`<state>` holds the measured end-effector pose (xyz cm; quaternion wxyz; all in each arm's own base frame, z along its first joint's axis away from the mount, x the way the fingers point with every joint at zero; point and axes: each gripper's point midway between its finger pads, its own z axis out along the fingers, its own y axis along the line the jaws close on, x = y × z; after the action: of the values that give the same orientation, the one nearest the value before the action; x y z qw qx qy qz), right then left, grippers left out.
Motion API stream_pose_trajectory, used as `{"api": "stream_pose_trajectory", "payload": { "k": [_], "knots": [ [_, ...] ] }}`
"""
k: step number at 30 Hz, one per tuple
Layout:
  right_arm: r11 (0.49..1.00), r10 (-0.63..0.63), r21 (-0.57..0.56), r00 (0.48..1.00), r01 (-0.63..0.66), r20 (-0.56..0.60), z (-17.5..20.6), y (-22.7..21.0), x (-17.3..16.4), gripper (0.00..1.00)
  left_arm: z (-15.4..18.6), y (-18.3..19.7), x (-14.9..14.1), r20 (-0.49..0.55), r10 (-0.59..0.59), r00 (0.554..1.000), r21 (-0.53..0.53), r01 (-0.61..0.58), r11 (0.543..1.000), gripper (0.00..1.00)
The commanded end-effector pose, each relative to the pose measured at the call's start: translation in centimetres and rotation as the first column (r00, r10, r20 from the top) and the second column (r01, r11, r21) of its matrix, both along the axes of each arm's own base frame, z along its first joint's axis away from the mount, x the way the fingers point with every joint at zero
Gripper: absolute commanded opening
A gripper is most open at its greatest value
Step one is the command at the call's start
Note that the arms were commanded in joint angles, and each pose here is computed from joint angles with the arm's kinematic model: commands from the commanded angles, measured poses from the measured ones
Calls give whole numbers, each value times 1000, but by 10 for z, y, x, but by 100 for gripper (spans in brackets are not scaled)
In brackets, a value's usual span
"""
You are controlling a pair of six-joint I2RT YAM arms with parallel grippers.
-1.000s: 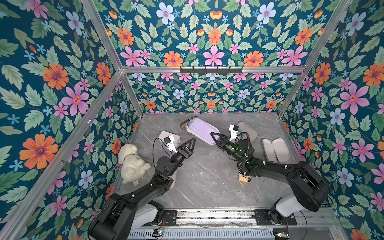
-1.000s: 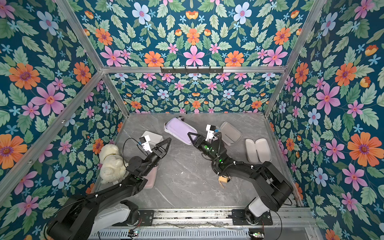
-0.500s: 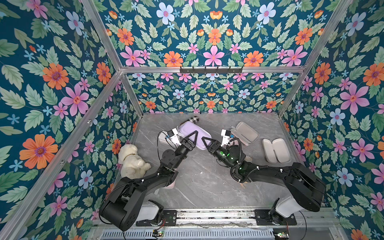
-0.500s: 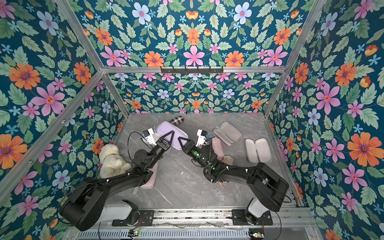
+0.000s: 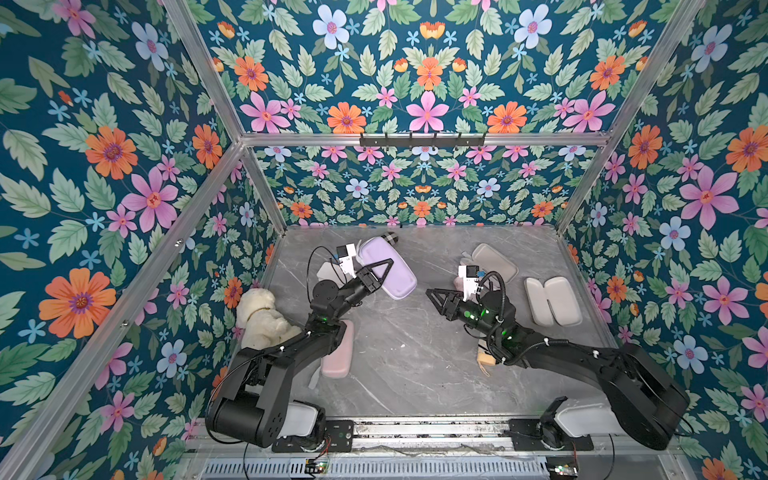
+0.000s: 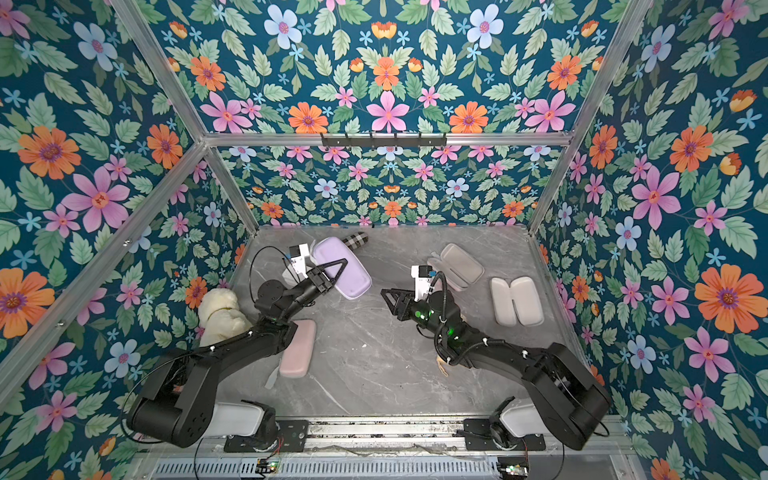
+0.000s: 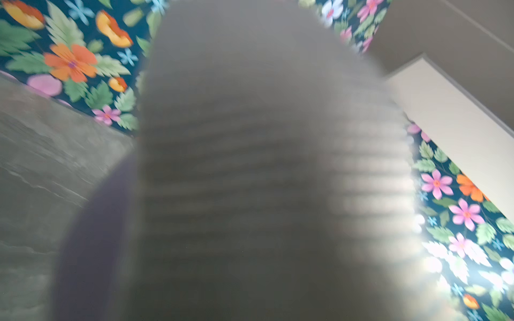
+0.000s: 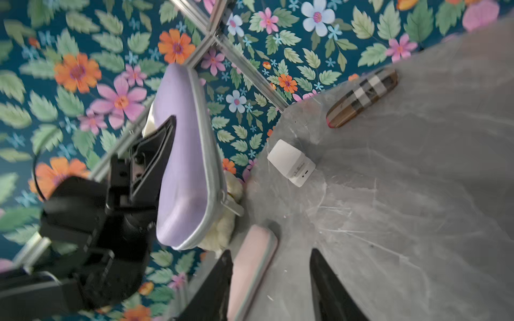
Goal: Put umbrellas into zippered umbrella sleeves
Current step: Adjust the umbrella sleeve, then zip the zipper on the umbrella sleeve.
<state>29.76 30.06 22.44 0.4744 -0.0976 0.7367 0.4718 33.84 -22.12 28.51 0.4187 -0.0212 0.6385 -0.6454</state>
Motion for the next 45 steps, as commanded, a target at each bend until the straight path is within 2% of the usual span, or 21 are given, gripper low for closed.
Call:
{"api": "stream_pose_trajectory", "payload": {
  "k": [1,5,8,17,24,31,36,41,45],
  "knots": [
    [901,161,-431,958,-45,237,-29,1,-17,45,-3,-17,-22,24,-164,986,87,162,983,14],
    [803,276,-595,905,-32,324,-34,8,-23,44,-2,-19,-28,35,-190,981,134,183,974,14],
    [768,325,-640,879,-29,349,-35,16,-25,41,-1,-19,-29,38,-193,980,137,186,973,14],
    [775,327,-632,844,18,425,-15,37,-21,33,-3,-20,-31,28,-200,979,149,193,970,12],
    [758,337,-650,819,57,465,-11,42,-15,17,-9,-22,-36,4,-217,976,176,213,961,11],
    [731,352,-673,782,114,515,-3,35,-14,0,-35,-22,-41,-78,-237,968,271,250,930,9],
    [656,356,-733,783,179,510,-13,20,0,0,-48,-20,-45,-122,-258,958,335,285,898,8],
    [669,304,-701,770,247,561,16,9,20,0,-74,-21,-57,-191,-288,938,359,340,870,5],
    [674,308,-690,749,264,587,32,12,30,0,-85,-30,-68,-209,-324,923,351,380,856,5]
  ]
}}
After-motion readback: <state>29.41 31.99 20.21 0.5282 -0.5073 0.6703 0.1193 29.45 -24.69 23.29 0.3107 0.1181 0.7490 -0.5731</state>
